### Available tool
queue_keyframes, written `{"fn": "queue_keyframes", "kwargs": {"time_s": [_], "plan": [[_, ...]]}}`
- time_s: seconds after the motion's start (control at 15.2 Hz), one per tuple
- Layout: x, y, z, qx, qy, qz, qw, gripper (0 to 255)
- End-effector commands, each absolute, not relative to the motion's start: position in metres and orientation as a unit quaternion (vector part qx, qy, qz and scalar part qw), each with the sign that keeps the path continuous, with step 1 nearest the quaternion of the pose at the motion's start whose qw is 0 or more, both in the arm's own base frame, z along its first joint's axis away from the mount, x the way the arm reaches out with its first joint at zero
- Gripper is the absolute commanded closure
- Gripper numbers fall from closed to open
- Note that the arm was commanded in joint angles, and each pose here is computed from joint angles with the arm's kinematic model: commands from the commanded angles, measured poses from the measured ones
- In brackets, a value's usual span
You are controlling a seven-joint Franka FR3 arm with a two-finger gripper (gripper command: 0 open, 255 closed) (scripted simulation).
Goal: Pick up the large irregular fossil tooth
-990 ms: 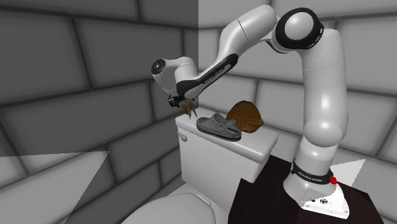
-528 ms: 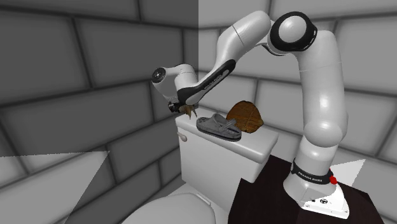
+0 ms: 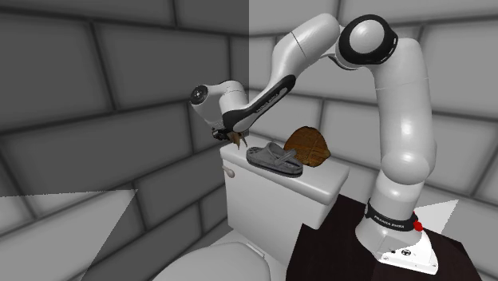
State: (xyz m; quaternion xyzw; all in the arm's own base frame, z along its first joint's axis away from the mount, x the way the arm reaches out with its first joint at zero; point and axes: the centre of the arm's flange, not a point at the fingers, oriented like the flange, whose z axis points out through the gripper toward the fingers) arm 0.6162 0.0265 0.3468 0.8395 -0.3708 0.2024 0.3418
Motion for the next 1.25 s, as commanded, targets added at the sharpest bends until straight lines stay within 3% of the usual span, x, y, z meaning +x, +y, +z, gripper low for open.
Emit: {"fn": "queue_keyframes", "kwargs": {"time_s": [0.0, 1.19], "plan": [[0.616, 0.027, 0.346, 0.840, -0.371, 0.202, 0.341, 255], [0.617, 0.027, 0.426, 0.840, -0.371, 0.202, 0.341, 255]]}}
